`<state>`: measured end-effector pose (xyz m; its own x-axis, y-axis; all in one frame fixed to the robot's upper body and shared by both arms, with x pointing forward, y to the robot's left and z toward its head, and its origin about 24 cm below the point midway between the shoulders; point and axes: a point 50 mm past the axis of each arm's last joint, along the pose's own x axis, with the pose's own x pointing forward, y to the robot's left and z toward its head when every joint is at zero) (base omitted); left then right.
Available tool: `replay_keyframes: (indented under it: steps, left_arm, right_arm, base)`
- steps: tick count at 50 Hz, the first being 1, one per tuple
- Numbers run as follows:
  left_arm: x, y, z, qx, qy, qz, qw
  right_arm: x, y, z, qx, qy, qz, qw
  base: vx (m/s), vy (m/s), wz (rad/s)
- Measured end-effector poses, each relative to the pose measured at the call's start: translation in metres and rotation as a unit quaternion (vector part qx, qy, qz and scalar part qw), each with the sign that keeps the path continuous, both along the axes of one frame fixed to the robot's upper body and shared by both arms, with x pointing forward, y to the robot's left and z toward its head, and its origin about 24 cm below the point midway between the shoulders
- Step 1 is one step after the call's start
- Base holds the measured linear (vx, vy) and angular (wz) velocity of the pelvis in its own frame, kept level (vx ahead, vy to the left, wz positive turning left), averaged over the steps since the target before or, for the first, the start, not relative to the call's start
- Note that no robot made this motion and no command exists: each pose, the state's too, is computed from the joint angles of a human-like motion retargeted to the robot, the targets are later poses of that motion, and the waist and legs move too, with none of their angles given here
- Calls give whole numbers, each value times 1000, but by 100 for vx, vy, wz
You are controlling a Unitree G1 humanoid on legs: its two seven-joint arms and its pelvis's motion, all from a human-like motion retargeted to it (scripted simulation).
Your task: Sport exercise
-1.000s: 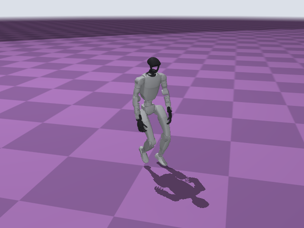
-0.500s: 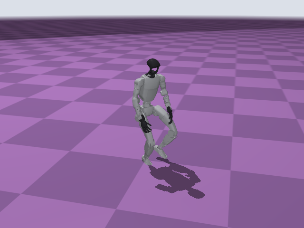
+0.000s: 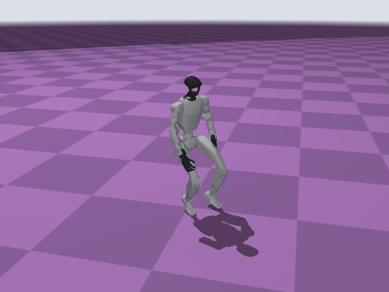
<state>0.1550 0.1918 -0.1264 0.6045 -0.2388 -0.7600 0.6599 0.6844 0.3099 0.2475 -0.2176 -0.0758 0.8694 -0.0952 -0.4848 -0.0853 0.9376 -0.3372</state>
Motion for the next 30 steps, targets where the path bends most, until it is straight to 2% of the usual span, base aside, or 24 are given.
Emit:
replay_keyframes:
  steps: [7,13,17,22,30]
  left_arm:
    - [51,-20,37,-30,-147,27,988]
    - [108,-60,107,-92,-312,-26,945]
    - [121,-80,134,-121,-360,-58,923]
    - [110,-78,102,-109,-291,-52,949]
    - [23,-17,-2,2,-22,49,999]
  right_arm:
    - [-20,-10,-14,5,20,-67,998]
    - [-33,-24,-16,16,17,-96,995]
    - [-43,-29,-18,21,21,-103,994]
    - [-56,-28,-26,25,47,-96,994]
    - [-57,-14,-34,45,79,-55,994]
  base:
    - [-3,-5,17]
    - [-1,-1,19]
    - [-1,0,19]
    - [0,0,8]
    - [1,-2,-21]
